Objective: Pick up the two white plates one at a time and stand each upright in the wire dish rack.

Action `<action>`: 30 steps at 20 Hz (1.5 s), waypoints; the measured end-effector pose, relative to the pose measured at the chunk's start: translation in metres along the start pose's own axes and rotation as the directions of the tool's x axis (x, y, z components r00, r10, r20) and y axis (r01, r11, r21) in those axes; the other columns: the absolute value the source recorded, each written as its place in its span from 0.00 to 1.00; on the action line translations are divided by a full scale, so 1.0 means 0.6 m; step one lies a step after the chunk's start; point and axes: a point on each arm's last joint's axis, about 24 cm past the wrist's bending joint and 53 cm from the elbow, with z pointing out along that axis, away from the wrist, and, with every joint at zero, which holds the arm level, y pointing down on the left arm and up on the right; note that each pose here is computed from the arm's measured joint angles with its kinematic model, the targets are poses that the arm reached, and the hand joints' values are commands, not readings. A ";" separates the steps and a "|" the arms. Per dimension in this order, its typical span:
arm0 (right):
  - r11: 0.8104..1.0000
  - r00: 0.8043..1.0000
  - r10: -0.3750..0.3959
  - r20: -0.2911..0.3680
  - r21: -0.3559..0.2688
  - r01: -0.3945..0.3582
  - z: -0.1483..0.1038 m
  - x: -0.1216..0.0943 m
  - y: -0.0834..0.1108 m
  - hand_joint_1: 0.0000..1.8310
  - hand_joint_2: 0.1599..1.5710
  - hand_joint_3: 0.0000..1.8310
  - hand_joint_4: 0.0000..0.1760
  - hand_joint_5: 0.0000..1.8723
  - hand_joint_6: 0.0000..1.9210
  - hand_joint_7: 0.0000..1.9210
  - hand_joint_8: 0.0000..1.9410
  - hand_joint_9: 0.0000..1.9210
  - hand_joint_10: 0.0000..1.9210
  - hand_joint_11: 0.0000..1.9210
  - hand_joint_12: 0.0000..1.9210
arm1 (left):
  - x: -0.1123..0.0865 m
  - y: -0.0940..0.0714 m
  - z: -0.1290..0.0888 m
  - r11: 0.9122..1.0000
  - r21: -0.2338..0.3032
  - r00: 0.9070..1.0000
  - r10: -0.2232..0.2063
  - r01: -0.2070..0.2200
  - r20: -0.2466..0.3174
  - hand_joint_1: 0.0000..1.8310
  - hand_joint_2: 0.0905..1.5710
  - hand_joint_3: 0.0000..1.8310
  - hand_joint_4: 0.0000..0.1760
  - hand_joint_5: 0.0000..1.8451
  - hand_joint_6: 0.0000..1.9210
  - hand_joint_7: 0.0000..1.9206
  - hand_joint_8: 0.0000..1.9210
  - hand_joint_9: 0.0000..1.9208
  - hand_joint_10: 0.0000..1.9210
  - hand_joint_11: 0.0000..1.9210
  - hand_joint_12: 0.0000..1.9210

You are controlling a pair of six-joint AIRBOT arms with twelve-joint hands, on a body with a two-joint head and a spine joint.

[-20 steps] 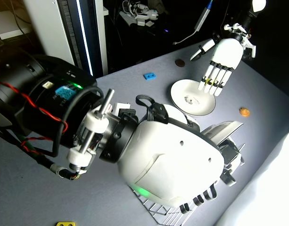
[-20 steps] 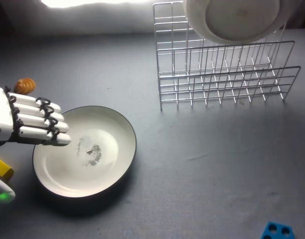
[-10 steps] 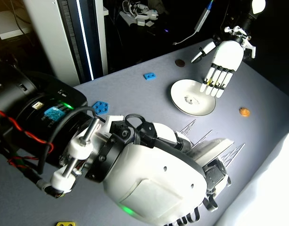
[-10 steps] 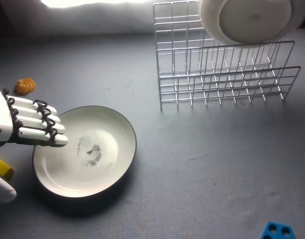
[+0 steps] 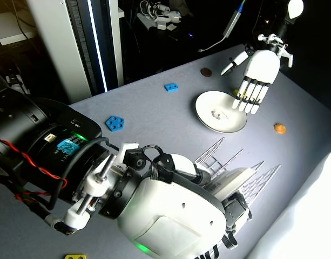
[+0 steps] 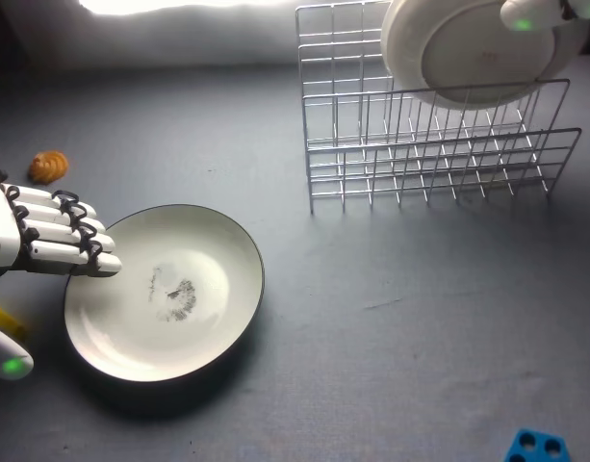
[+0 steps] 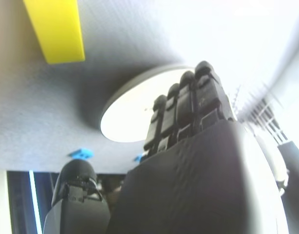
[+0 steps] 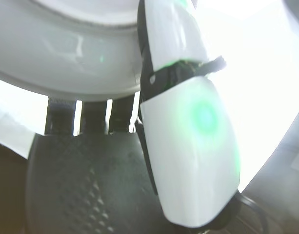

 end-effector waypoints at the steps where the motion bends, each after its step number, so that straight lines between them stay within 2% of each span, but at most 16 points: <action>1: 1.000 1.000 -0.001 0.000 0.005 0.001 0.001 0.000 -0.004 0.82 0.65 0.00 0.00 0.51 0.53 0.56 0.38 0.52 0.43 0.42 0.78 | 0.000 0.000 0.000 1.000 -0.001 1.000 0.000 0.000 0.000 0.00 0.67 0.00 0.00 0.00 0.00 0.00 0.00 0.00 0.00 0.00 0.00; 9: 1.000 1.000 -0.006 0.003 0.019 0.006 0.013 0.000 -0.018 0.82 0.64 0.00 0.00 0.51 0.53 0.57 0.37 0.56 0.38 0.45 0.75 | 0.001 0.001 0.001 1.000 -0.002 1.000 -0.001 0.001 -0.001 0.00 0.67 0.00 0.00 0.00 0.00 0.00 0.00 0.00 0.00 0.00 0.00; 10: 1.000 1.000 -0.007 0.003 0.021 0.007 0.013 -0.001 -0.022 0.81 0.67 0.00 0.00 0.47 0.57 0.52 0.44 0.50 0.48 0.42 0.80 | 0.001 0.002 0.002 1.000 -0.002 1.000 -0.002 0.002 -0.001 0.00 0.67 0.00 0.00 0.00 0.00 0.00 0.00 0.00 0.00 0.00 0.00; 12: 1.000 1.000 -0.008 -0.001 0.029 0.008 0.018 0.004 -0.029 0.75 0.68 0.00 0.00 0.46 0.61 0.52 0.47 0.46 0.60 0.40 0.59 | 0.001 0.002 0.002 1.000 -0.002 1.000 -0.001 0.001 -0.001 0.00 0.67 0.00 0.00 0.00 0.00 0.00 0.00 0.00 0.00 0.00 0.00; 14: 0.999 1.000 -0.009 -0.006 0.040 0.010 0.022 0.009 -0.038 0.76 0.65 0.00 0.00 0.53 0.51 0.56 0.40 0.51 0.53 0.45 0.53 | 0.001 0.002 0.002 1.000 -0.001 1.000 -0.002 0.002 -0.001 0.00 0.67 0.00 0.00 0.00 0.00 0.00 0.00 0.00 0.00 0.00 0.00; 15: 0.999 1.000 -0.008 -0.007 0.043 0.008 0.024 0.012 -0.040 0.81 0.63 0.00 0.00 0.56 0.43 0.59 0.34 0.56 0.43 0.44 0.72 | 0.001 0.002 0.002 1.000 -0.002 1.000 -0.001 0.001 -0.001 0.00 0.67 0.00 0.00 0.00 0.00 0.00 0.00 0.00 0.00 0.00 0.00; 18: 0.999 1.000 -0.011 -0.010 0.041 0.011 0.029 0.013 -0.046 0.81 0.68 0.00 0.00 0.46 0.52 0.52 0.46 0.51 0.50 0.37 0.82 | -0.001 0.001 0.002 1.000 -0.001 1.000 0.000 0.000 0.001 0.00 0.67 0.00 0.00 0.00 0.00 0.00 0.00 0.00 0.00 0.00 0.00; 20: 0.999 1.000 -0.014 -0.009 0.042 0.014 0.031 0.012 -0.051 0.82 0.63 0.00 0.00 0.54 0.44 0.59 0.36 0.57 0.40 0.44 0.77 | -0.001 0.001 0.002 1.000 0.000 1.000 0.000 0.000 0.001 0.00 0.67 0.00 0.00 0.00 0.00 0.00 0.00 0.00 0.00 0.00 0.00; 21: 0.999 1.000 -0.010 -0.008 0.040 0.010 0.033 0.011 -0.052 0.77 0.63 0.00 0.00 0.56 0.44 0.60 0.35 0.56 0.44 0.46 0.59 | -0.001 0.001 0.002 1.000 0.000 1.000 -0.001 0.001 0.001 0.00 0.67 0.00 0.00 0.00 0.00 0.00 0.00 0.00 0.00 0.00 0.00; 22: 0.999 1.000 -0.011 -0.007 0.036 0.011 0.034 0.011 -0.051 0.68 0.68 0.01 0.00 0.49 0.58 0.52 0.48 0.48 0.33 0.37 0.58 | -0.001 0.001 0.002 1.000 0.000 1.000 0.000 0.000 0.001 0.00 0.68 0.00 0.00 0.00 0.00 0.00 0.00 0.00 0.00 0.00 0.00; 23: 0.999 1.000 -0.010 -0.006 0.036 0.010 0.036 0.010 -0.054 0.63 0.72 0.00 0.00 0.45 0.62 0.45 0.28 0.44 0.23 0.30 0.59 | -0.001 0.002 0.002 1.000 -0.001 1.000 -0.001 0.001 0.002 0.00 0.68 0.00 0.00 0.00 0.00 0.00 0.00 0.00 0.00 0.00 0.00; 24: 0.999 1.000 -0.005 -0.009 0.033 0.005 0.037 0.012 -0.054 0.60 0.66 0.00 0.00 0.36 0.32 0.44 0.13 0.42 0.15 0.26 0.57 | -0.001 0.002 0.002 1.000 -0.001 1.000 0.000 0.000 0.002 0.00 0.67 0.00 0.00 0.00 0.00 0.00 0.00 0.00 0.00 0.00 0.00; 26: 0.999 1.000 0.011 -0.010 0.035 -0.010 0.040 0.015 -0.056 0.60 0.65 0.00 0.00 0.42 0.08 0.47 0.03 0.45 0.07 0.25 0.55 | -0.003 0.001 0.002 1.000 -0.001 1.000 0.001 -0.001 0.004 0.00 0.67 0.00 0.00 0.00 0.00 0.00 0.00 0.00 0.00 0.00 0.00; 27: 0.999 1.000 0.010 -0.012 0.036 -0.010 0.040 0.017 -0.058 0.65 0.68 0.00 0.00 0.46 0.49 0.53 0.37 0.53 0.07 0.31 0.56 | -0.003 0.001 0.002 1.000 -0.001 1.000 0.000 0.000 0.005 0.00 0.67 0.00 0.00 0.00 0.00 0.00 0.00 0.00 0.00 0.00 0.00; 28: 0.999 1.000 0.011 -0.015 0.033 -0.010 0.041 0.020 -0.058 0.73 0.66 0.00 0.00 0.51 0.51 0.56 0.40 0.51 0.44 0.39 0.53 | -0.003 0.001 0.002 1.000 -0.001 1.000 0.000 0.000 0.005 0.00 0.67 0.00 0.00 0.00 0.00 0.00 0.00 0.00 0.00 0.00 0.00; 30: 1.000 1.000 0.011 -0.015 0.029 -0.010 0.041 0.019 -0.057 0.81 0.69 0.00 0.00 0.45 0.56 0.51 0.46 0.49 0.54 0.34 0.83 | -0.003 0.001 0.002 1.000 -0.001 1.000 0.001 -0.001 0.004 0.00 0.68 0.00 0.00 0.00 0.00 0.00 0.00 0.00 0.00 0.00 0.00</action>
